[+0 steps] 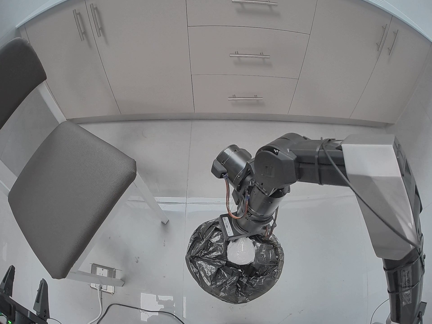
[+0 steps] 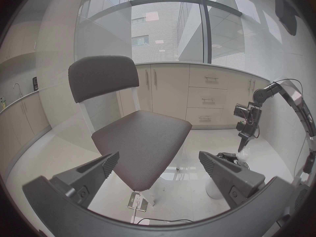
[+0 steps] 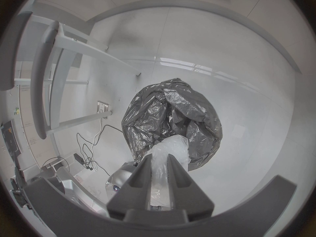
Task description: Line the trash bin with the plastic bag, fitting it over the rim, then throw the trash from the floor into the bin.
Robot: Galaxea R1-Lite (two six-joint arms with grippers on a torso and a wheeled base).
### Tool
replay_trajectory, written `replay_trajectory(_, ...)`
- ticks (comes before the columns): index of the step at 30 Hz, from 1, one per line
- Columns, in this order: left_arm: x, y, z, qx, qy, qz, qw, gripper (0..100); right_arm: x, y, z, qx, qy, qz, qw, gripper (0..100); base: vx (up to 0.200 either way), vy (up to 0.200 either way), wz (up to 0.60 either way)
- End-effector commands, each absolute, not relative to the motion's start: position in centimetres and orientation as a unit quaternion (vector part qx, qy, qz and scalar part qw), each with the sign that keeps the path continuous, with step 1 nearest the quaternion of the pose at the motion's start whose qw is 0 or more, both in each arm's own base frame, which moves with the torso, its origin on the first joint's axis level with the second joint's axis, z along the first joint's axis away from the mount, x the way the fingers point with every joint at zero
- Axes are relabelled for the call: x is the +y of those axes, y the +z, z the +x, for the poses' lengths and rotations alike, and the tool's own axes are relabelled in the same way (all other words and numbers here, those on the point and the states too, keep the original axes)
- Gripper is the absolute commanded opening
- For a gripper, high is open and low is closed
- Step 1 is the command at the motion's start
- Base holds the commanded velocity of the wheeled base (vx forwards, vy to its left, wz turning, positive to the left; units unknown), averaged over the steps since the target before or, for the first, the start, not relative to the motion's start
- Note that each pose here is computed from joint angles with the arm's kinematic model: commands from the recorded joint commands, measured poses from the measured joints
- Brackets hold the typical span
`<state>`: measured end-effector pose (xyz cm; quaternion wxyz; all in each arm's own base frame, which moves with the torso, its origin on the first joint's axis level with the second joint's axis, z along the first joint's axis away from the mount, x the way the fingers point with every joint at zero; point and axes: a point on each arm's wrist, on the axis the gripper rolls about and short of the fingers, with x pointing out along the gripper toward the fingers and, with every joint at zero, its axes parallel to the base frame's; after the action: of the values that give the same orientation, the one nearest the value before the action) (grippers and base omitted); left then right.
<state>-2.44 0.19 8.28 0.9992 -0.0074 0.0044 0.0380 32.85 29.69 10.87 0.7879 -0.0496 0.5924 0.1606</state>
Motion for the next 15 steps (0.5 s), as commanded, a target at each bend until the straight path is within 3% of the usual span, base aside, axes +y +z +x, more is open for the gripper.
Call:
replay_trajectory(1, 0.2, 8.3, -2.5, -0.001, 0.038, -0.01, 0.999, 100, 30.7, 8.7, 32.6, 0.605, 0.161, -0.067, 0.776, 0, 0.0, 0.0, 0.0)
replay_trajectory(7, 0.2, 8.3, -2.5, 0.0, 0.038, -0.011, 0.999, 100, 31.0, 7.8, 32.6, 0.611, 0.159, -0.075, 0.772, 0, 0.0, 0.0, 0.0)
replay_trajectory(8, 0.2, 8.3, -2.5, 0.0, 0.038, -0.011, 0.999, 100, 31.0, 7.8, 32.6, 0.611, 0.16, -0.075, 0.772, 100, 0.0, 0.0, 0.0)
replay_trajectory(15, 0.2, 8.2, -2.5, 0.0, 0.038, -0.011, 0.999, 100, 30.9, 7.6, 32.8, 0.61, 0.159, -0.075, 0.773, 100, 0.0, 0.0, 0.0)
